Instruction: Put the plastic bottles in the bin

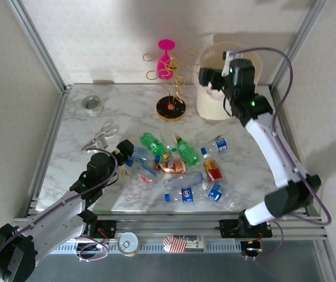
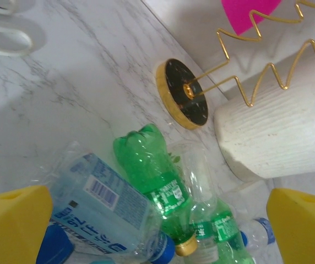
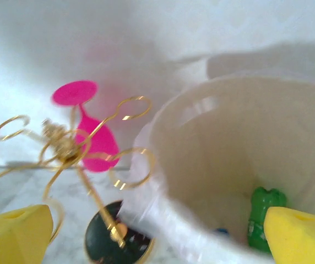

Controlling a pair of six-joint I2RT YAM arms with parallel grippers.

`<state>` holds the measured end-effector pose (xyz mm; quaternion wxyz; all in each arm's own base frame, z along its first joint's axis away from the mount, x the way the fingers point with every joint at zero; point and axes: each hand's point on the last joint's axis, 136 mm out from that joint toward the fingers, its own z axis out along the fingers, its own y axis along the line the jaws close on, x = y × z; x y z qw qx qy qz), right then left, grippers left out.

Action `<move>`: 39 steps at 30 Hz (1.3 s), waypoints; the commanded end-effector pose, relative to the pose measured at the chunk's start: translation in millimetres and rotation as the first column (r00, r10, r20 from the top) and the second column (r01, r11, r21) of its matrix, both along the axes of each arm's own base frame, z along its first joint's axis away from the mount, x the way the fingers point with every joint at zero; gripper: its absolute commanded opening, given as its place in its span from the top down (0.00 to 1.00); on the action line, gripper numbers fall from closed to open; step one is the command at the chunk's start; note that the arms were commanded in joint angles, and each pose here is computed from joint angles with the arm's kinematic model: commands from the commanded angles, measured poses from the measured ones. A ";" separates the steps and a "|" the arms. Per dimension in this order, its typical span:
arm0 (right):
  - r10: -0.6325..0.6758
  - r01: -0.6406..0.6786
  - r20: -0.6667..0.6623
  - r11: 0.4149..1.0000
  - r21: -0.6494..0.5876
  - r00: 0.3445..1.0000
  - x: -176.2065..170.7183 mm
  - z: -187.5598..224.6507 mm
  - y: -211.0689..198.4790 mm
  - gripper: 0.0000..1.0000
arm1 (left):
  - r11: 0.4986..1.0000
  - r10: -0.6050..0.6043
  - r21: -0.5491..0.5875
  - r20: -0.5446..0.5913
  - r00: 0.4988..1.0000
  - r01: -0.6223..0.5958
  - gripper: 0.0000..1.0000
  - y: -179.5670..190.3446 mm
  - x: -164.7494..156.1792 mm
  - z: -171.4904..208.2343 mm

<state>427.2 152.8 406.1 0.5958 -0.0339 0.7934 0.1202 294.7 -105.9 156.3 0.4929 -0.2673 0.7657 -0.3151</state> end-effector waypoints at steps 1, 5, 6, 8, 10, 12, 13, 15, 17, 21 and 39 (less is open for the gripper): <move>0.049 -0.052 0.037 0.995 0.079 0.998 -25.1 -7.2 8.6 0.01 | 0.997 0.077 0.021 -0.029 0.997 -0.076 0.00 17.1 0.2 -5.5; 0.111 -0.109 -0.002 0.976 0.186 0.994 -59.9 -39.1 17.3 0.01 | 0.992 0.107 0.072 -0.094 0.990 -0.100 0.00 27.2 -5.4 -14.6; 0.130 -0.123 -0.022 0.970 0.211 0.991 -66.1 -50.9 20.8 0.01 | 0.991 0.106 0.093 -0.117 0.987 -0.096 0.00 28.5 -7.8 -17.5; 0.163 -0.145 -0.053 0.958 0.249 0.985 -77.0 -69.5 26.6 0.01 | 0.989 0.098 0.125 -0.161 0.982 -0.078 0.00 29.4 -13.0 -23.2; 0.185 -0.156 -0.082 0.949 0.273 0.979 -85.8 -88.3 32.7 0.01 | 0.987 0.086 0.151 -0.212 0.973 -0.054 0.00 29.8 -19.9 -29.1; 0.200 -0.164 -0.106 0.945 0.281 0.974 -91.3 -103.8 38.3 0.01 | 0.985 0.057 0.173 -0.258 0.964 -0.011 0.00 27.5 -27.4 -34.1; 0.204 -0.164 -0.115 0.944 0.286 0.972 -93.3 -109.9 40.1 0.01 | 0.983 0.043 0.182 -0.275 0.961 0.008 0.00 26.0 -30.9 -35.4; 0.208 -0.161 -0.137 0.942 0.296 0.968 -95.5 -124.7 44.2 0.01 | 0.978 0.044 0.206 -0.318 0.947 0.023 0.01 26.8 -40.4 -41.5; 0.185 -0.129 -0.166 0.945 0.302 0.969 -93.8 -138.4 43.9 0.01 | 0.973 0.061 0.228 -0.355 0.933 0.023 0.00 28.4 -50.1 -49.2; 0.148 -0.080 -0.212 0.951 0.299 0.966 -87.1 -157.3 44.4 0.01 | 0.971 0.082 0.239 -0.407 0.910 0.020 0.00 25.6 -66.9 -66.9; 0.068 0.013 -0.230 0.942 0.334 0.971 -90.4 -174.4 25.0 0.01 | 0.951 0.131 0.307 -0.494 0.860 0.031 0.00 2.6 -75.6 -117.1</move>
